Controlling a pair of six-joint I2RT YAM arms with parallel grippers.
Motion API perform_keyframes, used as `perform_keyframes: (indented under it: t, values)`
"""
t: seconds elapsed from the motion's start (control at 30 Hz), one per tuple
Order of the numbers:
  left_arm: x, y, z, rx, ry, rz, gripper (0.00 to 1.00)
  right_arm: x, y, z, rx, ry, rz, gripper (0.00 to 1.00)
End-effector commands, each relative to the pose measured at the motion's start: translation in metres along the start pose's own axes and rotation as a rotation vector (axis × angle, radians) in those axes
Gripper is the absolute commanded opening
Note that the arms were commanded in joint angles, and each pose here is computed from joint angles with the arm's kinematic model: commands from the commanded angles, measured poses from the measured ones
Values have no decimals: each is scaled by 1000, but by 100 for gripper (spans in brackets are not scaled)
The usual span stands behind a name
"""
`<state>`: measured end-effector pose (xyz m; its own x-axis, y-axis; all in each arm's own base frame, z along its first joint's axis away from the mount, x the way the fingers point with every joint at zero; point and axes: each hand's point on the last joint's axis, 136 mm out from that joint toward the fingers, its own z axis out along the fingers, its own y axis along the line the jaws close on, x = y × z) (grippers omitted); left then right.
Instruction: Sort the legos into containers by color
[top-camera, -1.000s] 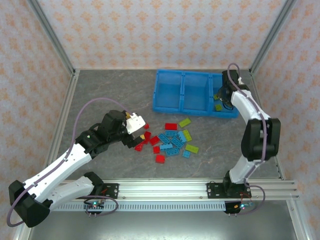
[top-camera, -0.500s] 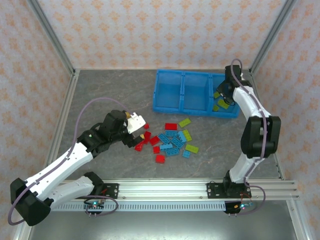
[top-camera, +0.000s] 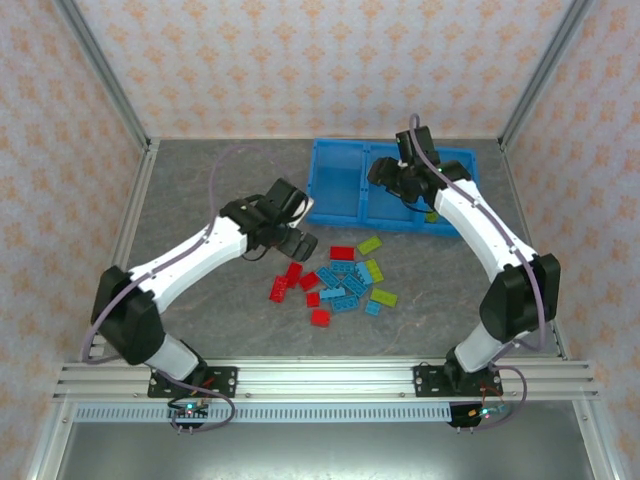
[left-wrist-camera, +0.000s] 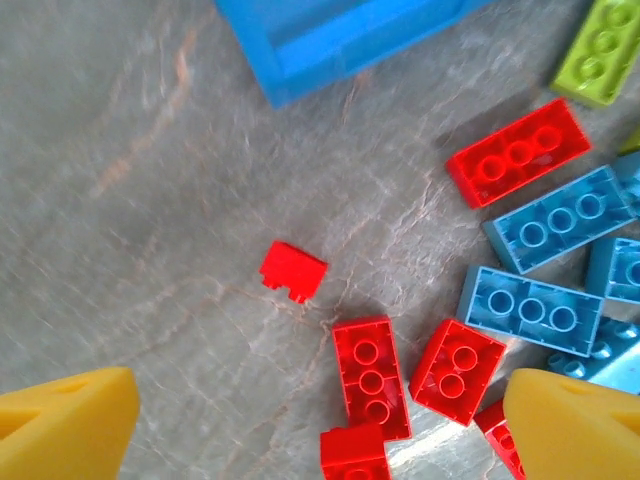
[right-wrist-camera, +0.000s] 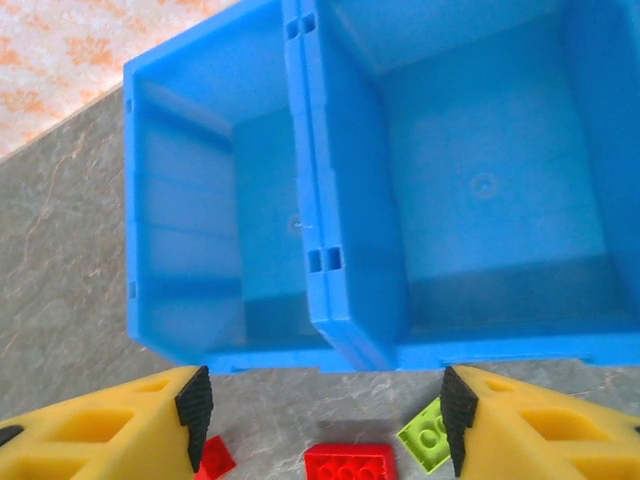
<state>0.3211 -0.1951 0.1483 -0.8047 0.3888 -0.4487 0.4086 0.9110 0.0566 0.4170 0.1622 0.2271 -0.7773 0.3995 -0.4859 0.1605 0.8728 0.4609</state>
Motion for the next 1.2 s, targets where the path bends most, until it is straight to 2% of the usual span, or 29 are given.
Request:
perform_keyframes:
  t: [0.0,0.13,0.33,0.47,0.57,0.67,0.77,1.0,1.07,1.17]
  values:
    - [22,12,18,-84,133,-243,89,2,20,-9,-50,34,-10,67]
    - [14,13,48,-126,131,-395,79,1,24,-13,-56,33,-24,68]
    - [8,24,89,-221,135,-546,77,11,7,-10,-11,30,-38,68]
    - [6,22,112,-192,123,-625,71,19,-3,-9,9,29,-38,68]
    - [7,16,124,-144,131,-670,58,21,-5,-9,14,36,-42,68]
    - [8,14,127,-130,133,-681,44,25,-3,-9,2,58,-43,68]
    - [11,15,123,-131,132,-682,33,32,-2,-11,-13,90,-48,68]
    - [20,16,120,-126,152,-669,26,57,5,-14,-65,213,-73,68]
    - [22,16,119,-124,162,-660,23,58,5,-15,-69,217,-67,68]
    - [11,18,102,-110,118,-657,17,55,6,-15,-70,206,-64,68]
